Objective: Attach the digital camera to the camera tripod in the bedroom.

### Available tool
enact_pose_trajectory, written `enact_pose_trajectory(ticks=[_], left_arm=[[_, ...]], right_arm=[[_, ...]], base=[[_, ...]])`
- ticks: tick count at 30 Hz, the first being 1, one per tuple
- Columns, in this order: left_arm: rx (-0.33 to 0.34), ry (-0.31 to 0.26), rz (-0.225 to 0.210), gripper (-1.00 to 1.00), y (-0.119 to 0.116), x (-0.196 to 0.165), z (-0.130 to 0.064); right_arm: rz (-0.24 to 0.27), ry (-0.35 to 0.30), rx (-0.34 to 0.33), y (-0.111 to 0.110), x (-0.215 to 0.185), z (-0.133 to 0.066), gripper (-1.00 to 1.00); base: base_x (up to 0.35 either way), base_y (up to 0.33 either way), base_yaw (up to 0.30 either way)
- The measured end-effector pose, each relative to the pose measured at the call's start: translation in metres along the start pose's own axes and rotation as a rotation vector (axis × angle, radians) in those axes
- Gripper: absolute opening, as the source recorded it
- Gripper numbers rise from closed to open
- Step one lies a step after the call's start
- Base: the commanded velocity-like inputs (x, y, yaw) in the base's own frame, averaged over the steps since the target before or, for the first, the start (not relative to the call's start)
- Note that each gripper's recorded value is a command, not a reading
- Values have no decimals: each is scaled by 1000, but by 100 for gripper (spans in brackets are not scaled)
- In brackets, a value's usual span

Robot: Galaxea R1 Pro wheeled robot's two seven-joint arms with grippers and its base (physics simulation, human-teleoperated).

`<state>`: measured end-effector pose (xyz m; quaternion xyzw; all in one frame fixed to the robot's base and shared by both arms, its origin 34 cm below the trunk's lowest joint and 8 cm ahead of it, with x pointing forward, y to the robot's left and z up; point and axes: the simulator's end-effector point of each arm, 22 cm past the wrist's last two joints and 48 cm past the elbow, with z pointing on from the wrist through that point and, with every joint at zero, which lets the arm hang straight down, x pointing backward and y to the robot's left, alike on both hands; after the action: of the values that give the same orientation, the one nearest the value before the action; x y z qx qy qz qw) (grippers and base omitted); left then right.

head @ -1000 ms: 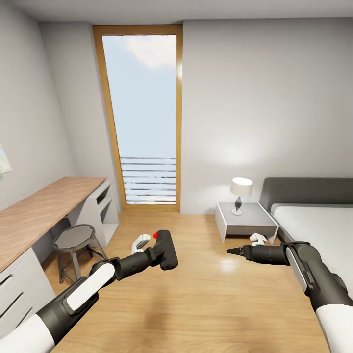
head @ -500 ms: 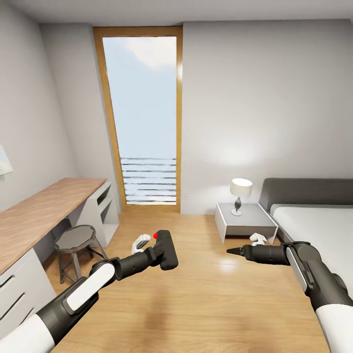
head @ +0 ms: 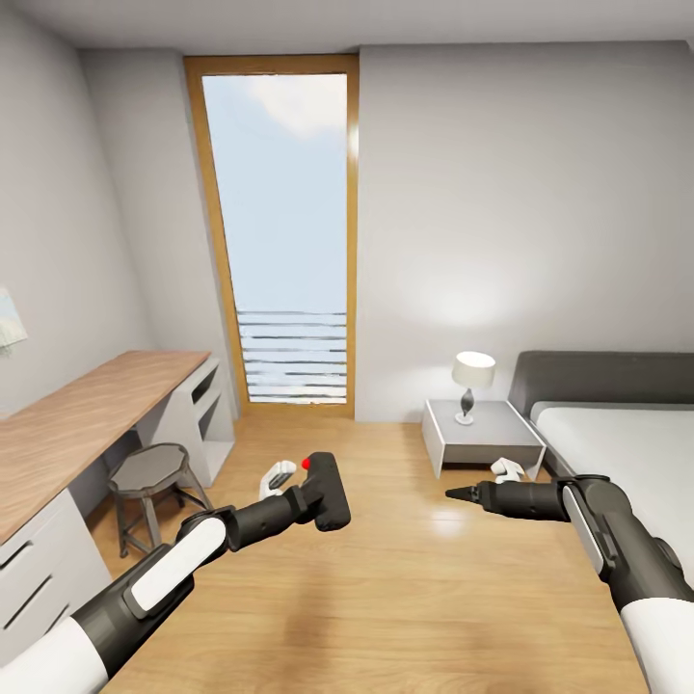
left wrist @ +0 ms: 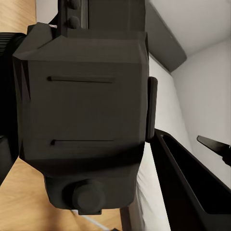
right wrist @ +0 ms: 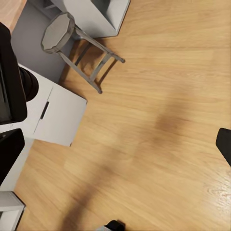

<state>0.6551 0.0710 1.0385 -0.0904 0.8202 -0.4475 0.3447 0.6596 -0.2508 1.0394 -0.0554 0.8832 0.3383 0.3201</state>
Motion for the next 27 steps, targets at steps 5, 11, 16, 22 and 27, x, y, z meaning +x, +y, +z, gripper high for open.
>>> enact_pose_trajectory(ticks=[5,11,16,22,27], left_arm=[[0,0,0,-100,-3,0,-3],[-1,1,0,-100,-4,0,-3],[0,0,0,-100,-4,0,-3],[0,0,0,-100,-4,0,-3],[2,0,1,-100,-5,0,-3]], right_arm=[[-2,1,1,2,0,-3,100],[-9,-4,3,3,-1,-4,100],[-14,-8,3,4,-3,-5,100],[-15,-9,4,4,-4,-5,100],[-16,-9,4,5,-4,-5,100]], base=[[0,0,0],[0,0,0],[0,0,0],[0,0,0],[0,0,0]])
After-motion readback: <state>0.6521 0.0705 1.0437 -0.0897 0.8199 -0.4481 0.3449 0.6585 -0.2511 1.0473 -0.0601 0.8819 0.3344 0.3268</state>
